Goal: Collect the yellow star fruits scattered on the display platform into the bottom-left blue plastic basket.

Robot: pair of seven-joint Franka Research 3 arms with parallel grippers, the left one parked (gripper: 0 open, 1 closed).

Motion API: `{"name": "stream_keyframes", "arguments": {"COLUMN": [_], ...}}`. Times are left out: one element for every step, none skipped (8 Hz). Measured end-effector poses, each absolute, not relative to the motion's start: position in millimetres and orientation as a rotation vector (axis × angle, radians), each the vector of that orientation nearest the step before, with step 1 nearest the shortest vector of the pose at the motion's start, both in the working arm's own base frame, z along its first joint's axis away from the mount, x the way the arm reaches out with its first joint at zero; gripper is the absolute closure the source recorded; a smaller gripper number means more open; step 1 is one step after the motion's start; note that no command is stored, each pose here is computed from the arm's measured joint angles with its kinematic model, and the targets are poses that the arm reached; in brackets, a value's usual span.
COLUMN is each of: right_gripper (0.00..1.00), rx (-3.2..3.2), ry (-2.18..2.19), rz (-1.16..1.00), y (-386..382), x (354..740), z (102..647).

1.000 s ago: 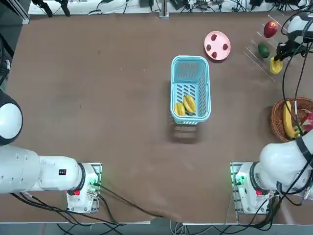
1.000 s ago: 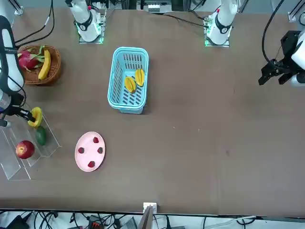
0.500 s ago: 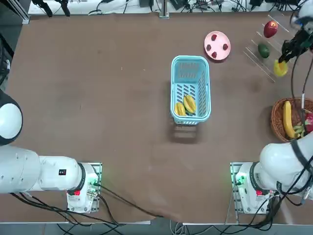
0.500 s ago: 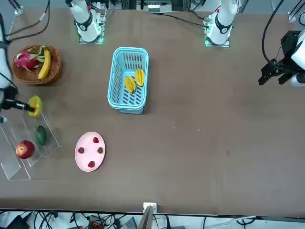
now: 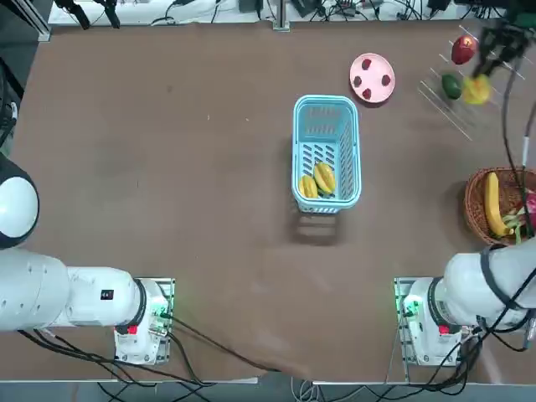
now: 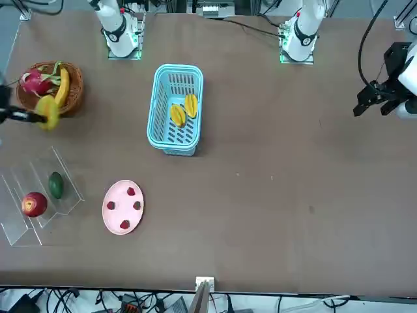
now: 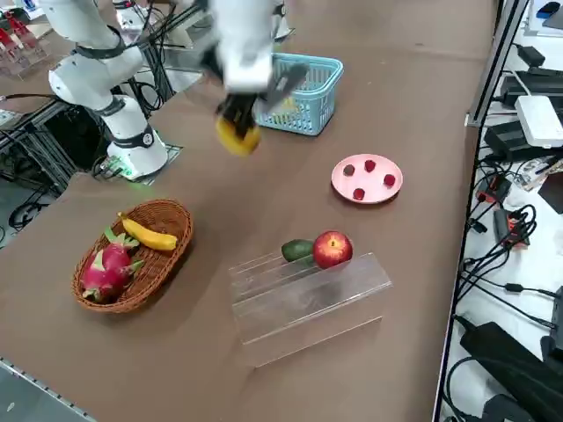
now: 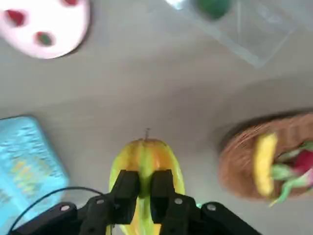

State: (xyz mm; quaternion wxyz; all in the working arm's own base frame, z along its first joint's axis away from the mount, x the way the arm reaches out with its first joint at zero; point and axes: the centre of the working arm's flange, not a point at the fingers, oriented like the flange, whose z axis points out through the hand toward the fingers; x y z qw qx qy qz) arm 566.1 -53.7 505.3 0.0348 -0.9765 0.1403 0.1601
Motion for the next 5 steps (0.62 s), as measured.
{"name": "stream_keyframes", "arguments": {"right_gripper": [0.81,0.81,0.81,0.81,0.81], "rx": [-3.023,-3.029,-3.033,-3.038,-3.036], "ry": [0.449,0.47,0.506,0.565,0.621], "rz": [0.503,0.501,0.487,0.435,0.376], "y": [27.0,93.4,146.7,195.3,238.8], "x": [555.9,540.2,525.5,513.3,499.7], "z": [522.1,531.0,531.9,520.8,497.5]}}
